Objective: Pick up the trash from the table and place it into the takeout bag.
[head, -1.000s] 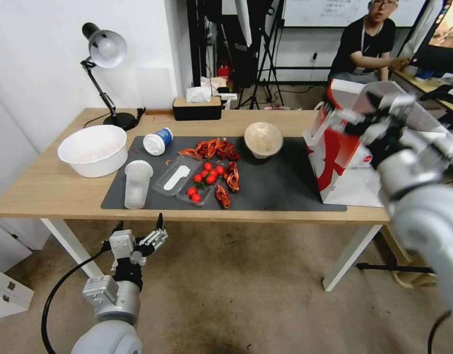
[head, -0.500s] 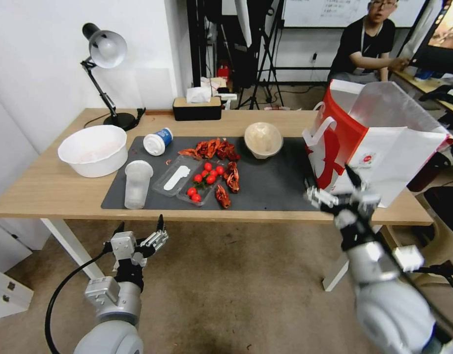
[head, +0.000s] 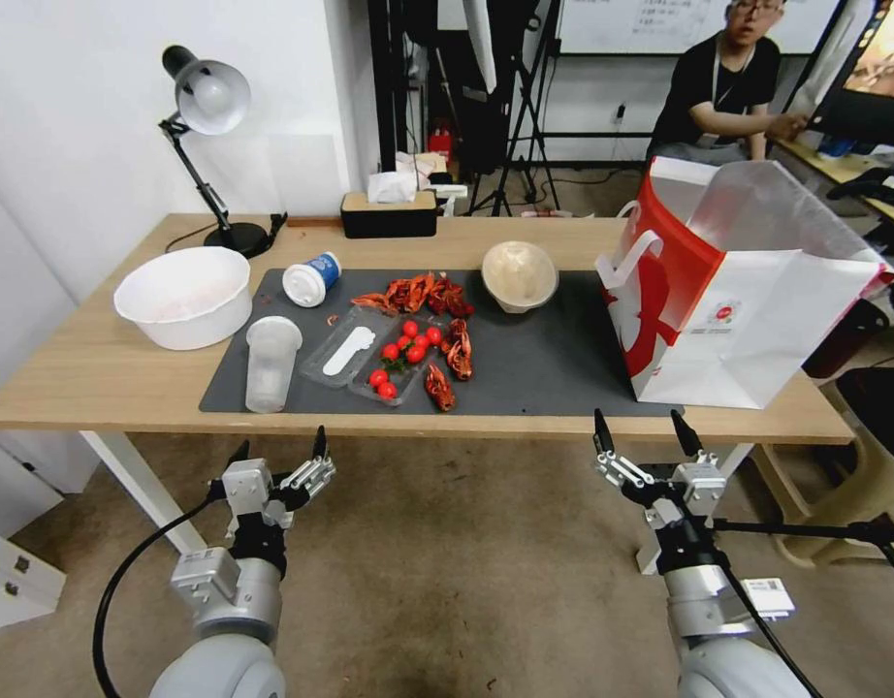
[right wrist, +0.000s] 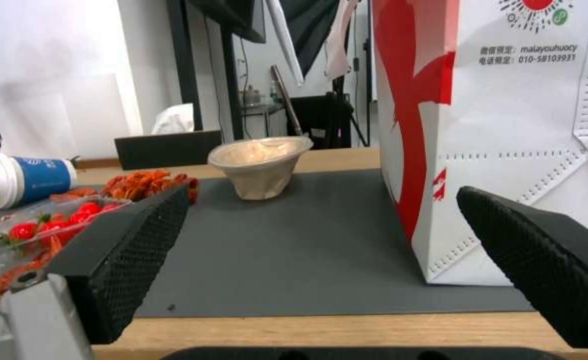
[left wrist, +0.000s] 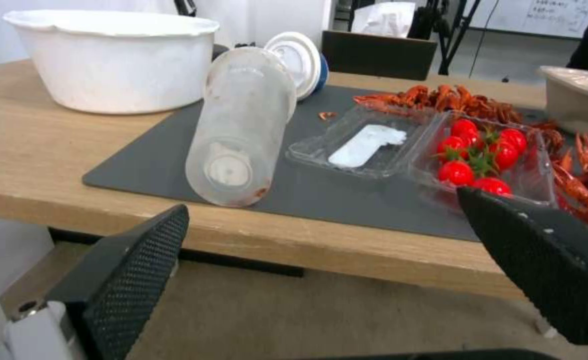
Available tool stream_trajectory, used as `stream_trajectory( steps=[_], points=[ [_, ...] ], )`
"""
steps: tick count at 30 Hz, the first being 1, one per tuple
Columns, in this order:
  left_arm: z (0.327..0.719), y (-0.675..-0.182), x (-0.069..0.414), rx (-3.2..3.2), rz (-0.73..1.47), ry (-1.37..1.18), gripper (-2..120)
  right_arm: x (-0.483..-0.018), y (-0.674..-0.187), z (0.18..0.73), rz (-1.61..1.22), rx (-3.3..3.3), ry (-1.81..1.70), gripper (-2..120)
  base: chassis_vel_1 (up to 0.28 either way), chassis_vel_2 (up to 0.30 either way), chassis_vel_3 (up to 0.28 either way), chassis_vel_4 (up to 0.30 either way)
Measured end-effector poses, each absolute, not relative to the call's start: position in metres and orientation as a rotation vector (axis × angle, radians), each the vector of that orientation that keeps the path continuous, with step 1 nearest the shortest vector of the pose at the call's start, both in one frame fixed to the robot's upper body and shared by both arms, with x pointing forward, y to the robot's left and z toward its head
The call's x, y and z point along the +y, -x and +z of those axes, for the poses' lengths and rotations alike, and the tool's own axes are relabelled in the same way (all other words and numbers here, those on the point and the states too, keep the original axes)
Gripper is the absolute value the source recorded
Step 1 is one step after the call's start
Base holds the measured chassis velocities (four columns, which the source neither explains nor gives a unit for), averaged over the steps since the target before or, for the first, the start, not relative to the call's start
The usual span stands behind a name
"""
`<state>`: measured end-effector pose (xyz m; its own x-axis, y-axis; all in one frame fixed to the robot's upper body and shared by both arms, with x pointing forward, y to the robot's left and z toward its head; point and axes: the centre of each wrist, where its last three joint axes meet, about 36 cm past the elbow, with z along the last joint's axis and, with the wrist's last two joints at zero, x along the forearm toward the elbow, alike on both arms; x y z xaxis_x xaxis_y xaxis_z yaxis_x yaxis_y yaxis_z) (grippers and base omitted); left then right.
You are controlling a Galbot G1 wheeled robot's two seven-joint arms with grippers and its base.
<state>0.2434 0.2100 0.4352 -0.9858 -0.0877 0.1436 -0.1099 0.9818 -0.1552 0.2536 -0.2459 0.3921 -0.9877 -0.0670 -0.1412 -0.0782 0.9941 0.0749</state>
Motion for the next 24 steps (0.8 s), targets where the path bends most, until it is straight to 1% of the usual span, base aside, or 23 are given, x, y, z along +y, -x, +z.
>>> stream_trajectory(
  steps=[12, 24],
  points=[
    [0.434, -0.239, 0.211, -3.000, 0.244, -0.157, 100, -0.243, -0.266, 0.397, 0.108, 2.996, 0.146, 100, 0.000, 0.000, 0.000, 0.000],
    [0.435, -0.238, 0.212, -3.004, 0.234, -0.166, 100, -0.228, -0.302, 0.410, 0.107, 2.963, 0.201, 100, 0.000, 0.000, 0.000, 0.000]
  ],
)
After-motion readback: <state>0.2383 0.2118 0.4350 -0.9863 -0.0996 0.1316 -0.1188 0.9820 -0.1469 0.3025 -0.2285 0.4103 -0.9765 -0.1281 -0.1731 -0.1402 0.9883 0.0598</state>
